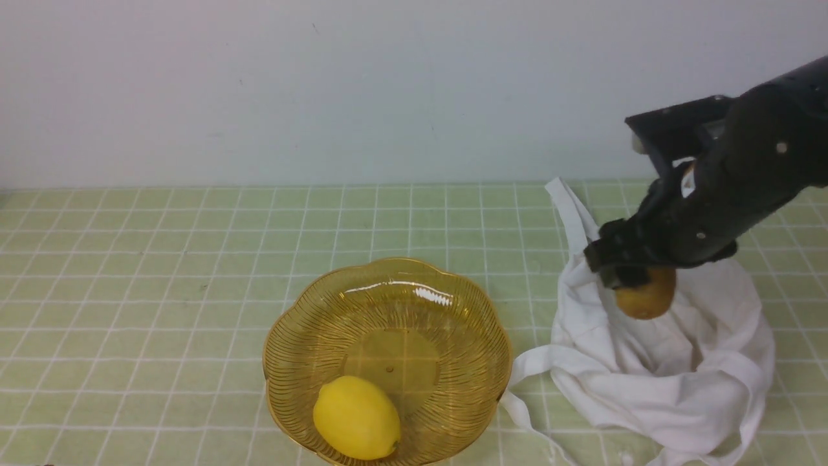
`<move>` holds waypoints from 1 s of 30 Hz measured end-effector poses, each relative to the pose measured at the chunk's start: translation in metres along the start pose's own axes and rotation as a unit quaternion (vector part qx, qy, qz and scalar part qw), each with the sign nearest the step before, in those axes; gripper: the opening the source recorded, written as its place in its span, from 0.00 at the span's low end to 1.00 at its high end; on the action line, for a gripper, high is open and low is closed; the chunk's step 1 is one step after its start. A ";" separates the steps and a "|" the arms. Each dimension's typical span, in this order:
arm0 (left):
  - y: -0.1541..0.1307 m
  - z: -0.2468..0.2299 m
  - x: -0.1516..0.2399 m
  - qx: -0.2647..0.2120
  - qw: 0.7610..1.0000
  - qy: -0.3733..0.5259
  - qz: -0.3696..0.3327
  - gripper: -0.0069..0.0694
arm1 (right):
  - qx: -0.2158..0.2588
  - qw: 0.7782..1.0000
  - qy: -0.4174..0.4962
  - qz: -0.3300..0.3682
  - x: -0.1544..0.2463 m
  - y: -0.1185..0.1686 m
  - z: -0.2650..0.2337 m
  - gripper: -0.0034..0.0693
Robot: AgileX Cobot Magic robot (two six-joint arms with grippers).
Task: Take the fruit out of the bag on the green coffee tablecloth and place them on the plate.
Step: 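Take the fruit out of the bag and place it in the dish with the right gripper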
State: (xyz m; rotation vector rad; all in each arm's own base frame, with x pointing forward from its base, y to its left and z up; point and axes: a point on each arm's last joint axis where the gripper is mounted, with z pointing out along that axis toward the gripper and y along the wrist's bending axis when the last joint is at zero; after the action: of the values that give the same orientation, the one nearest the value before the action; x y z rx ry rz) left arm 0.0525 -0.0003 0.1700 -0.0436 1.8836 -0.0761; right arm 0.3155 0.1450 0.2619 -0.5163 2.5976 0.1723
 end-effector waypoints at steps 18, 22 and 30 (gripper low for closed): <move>0.000 0.000 0.000 0.000 1.000 0.000 0.000 0.08 | -0.139 0.984 -0.063 -0.094 0.004 0.115 0.075 0.71; 0.000 0.000 0.000 0.000 1.000 0.000 0.000 0.08 | -0.136 0.983 -0.077 -0.092 0.002 0.114 0.075 0.88; 0.000 0.000 0.000 0.000 1.000 0.000 0.000 0.08 | -0.137 0.983 -0.062 -0.104 0.003 0.114 0.071 1.00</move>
State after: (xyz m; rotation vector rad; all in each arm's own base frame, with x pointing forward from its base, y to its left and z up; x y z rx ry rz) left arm 0.0525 -0.0003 0.1700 -0.0436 1.8836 -0.0761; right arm 0.2993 0.2641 0.2019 -0.8419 2.3910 0.4802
